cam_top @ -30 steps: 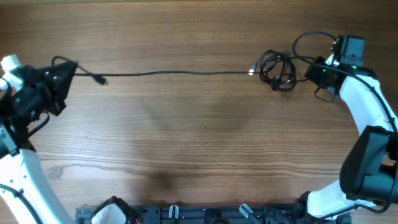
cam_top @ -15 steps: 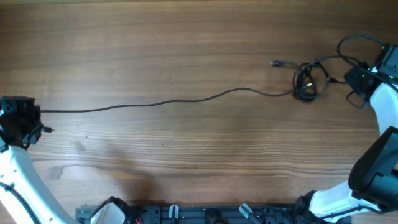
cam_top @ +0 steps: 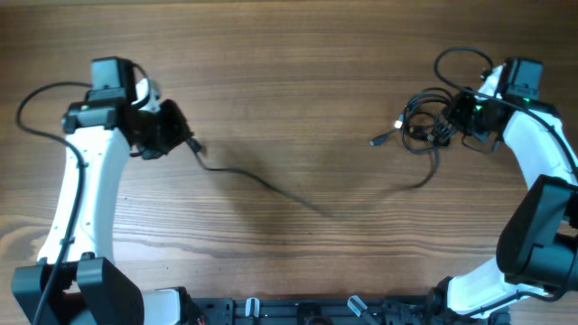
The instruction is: Untangle cables
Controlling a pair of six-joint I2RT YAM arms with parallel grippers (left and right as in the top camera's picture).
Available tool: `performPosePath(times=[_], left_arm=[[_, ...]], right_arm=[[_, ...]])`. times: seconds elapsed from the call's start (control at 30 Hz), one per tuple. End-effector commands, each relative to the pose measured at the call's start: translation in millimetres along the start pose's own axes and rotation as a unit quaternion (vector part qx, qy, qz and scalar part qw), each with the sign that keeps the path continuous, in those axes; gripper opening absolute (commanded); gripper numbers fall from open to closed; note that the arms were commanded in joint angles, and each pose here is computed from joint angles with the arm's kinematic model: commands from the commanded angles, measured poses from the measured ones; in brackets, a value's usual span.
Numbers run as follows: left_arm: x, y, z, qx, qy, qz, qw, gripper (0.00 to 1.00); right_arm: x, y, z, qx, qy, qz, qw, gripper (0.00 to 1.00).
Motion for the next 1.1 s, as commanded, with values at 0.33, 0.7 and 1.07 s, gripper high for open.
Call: performPosePath(times=[0.33,0.7,1.07], left_arm=[[9.1,-15.8,-1.1,-0.020,-0.037,-0.104,0.994,0.28],[-7.8,-33.9,-32.2,-0.038,-0.025,-0.186,0.981,1.00],[-15.9,-72.4,-41.2,-0.060,-0.046,-0.264,0.962,0.99]], right_arm=[[-54.9,102.9,27.1,0.091,0.126,0.218,0.964,0.84],[-119.9,123.8,5.6,0.112,0.230,0.256,0.932,0.92],[-95.2,152.4,44.9,0.023,0.018,0.184,0.982,1.00]])
Point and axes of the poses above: each gripper's point midway between its finger pads, its own z axis back along the fingers, its own y axis along the line the jaws close on, x = y × z, the point moved 10 cm from there along z, back along the fingers, and after that the axes turned 9 degrees about -z, right-handed, at the moved point
